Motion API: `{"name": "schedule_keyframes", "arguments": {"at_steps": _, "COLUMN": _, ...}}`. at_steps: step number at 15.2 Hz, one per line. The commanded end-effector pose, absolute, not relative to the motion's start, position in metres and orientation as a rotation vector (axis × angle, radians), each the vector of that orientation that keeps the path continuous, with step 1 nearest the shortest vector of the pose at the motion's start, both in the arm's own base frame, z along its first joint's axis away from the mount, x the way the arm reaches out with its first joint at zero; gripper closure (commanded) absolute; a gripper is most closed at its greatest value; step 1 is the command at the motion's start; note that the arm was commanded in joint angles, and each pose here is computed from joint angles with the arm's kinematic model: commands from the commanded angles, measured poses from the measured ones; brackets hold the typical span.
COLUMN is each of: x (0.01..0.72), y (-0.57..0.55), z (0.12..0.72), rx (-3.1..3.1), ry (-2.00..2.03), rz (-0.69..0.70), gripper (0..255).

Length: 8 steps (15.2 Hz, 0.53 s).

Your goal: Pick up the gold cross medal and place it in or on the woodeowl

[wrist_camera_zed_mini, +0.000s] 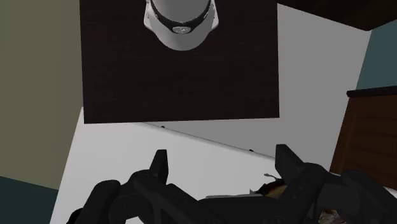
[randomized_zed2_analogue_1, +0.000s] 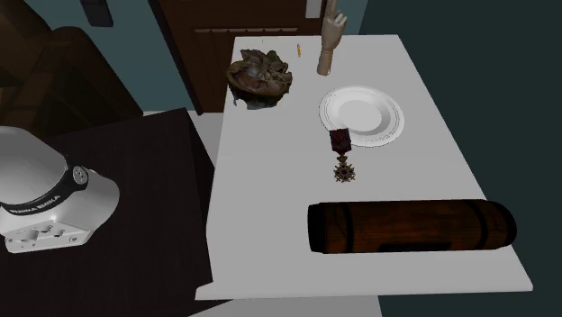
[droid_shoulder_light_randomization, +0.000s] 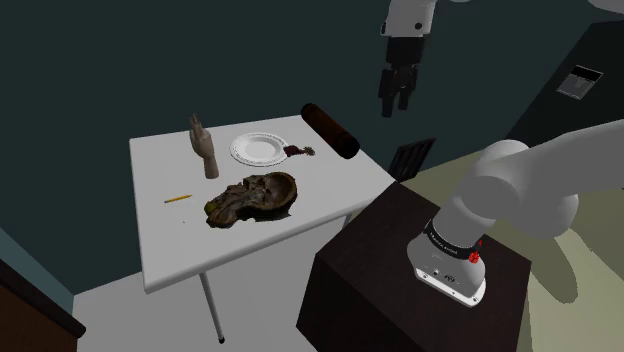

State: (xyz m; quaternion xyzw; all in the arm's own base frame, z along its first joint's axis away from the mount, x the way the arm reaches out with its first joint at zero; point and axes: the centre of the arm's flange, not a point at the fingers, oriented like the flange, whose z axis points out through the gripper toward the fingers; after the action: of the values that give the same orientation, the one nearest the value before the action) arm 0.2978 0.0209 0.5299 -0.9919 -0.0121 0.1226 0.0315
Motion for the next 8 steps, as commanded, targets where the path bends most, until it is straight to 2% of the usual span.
{"name": "schedule_keyframes", "arguments": {"at_steps": 1, "x": 0.298, "y": 0.021, "z": 0.530, "rx": -3.055, "ry": -0.037, "rz": 0.378, "gripper": 0}}
{"name": "schedule_keyframes", "arguments": {"at_steps": 8, "x": 0.328, "y": -0.009, "z": 0.460, "rx": -3.082, "ry": -0.277, "rz": 0.226, "gripper": 0}}
